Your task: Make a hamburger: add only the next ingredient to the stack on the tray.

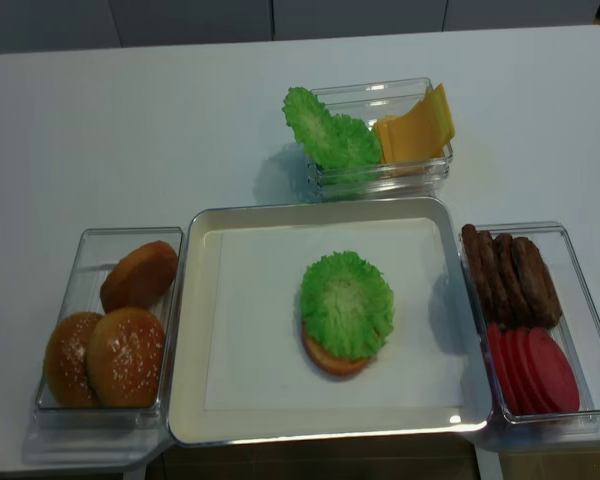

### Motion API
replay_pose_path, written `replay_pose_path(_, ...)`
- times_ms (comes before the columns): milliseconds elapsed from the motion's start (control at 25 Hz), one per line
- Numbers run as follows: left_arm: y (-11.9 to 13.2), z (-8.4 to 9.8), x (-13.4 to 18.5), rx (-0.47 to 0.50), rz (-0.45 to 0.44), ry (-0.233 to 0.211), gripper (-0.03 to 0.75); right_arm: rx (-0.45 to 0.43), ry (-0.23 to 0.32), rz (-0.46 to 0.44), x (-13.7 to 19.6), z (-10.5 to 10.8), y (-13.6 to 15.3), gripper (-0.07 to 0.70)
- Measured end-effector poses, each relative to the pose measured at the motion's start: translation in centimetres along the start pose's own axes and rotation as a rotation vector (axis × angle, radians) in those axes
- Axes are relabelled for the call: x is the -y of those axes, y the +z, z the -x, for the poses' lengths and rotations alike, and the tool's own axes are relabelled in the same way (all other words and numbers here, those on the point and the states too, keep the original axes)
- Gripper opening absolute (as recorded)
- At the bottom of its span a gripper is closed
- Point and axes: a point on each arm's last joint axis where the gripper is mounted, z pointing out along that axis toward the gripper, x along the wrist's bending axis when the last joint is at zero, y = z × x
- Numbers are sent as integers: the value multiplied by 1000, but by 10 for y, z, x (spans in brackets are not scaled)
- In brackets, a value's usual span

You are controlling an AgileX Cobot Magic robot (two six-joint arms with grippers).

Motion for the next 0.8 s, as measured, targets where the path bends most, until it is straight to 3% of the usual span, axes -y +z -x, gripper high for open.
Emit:
replay_pose_path(160, 0, 0, 0, 0, 0, 0, 419, -44, 0, 80, 30, -1, -8, 523)
replay_pose_path(360, 0, 0, 0, 0, 0, 0, 419, -105, -75, 167, 63, -3, -10, 523)
replay_pose_path(480, 0, 0, 0, 0, 0, 0, 419, -120, -90, 210, 80, -3, -8, 523)
replay_pose_path(800, 0, 0, 0, 0, 0, 0, 419, -94, -114, 242, 90, 1, 10, 523)
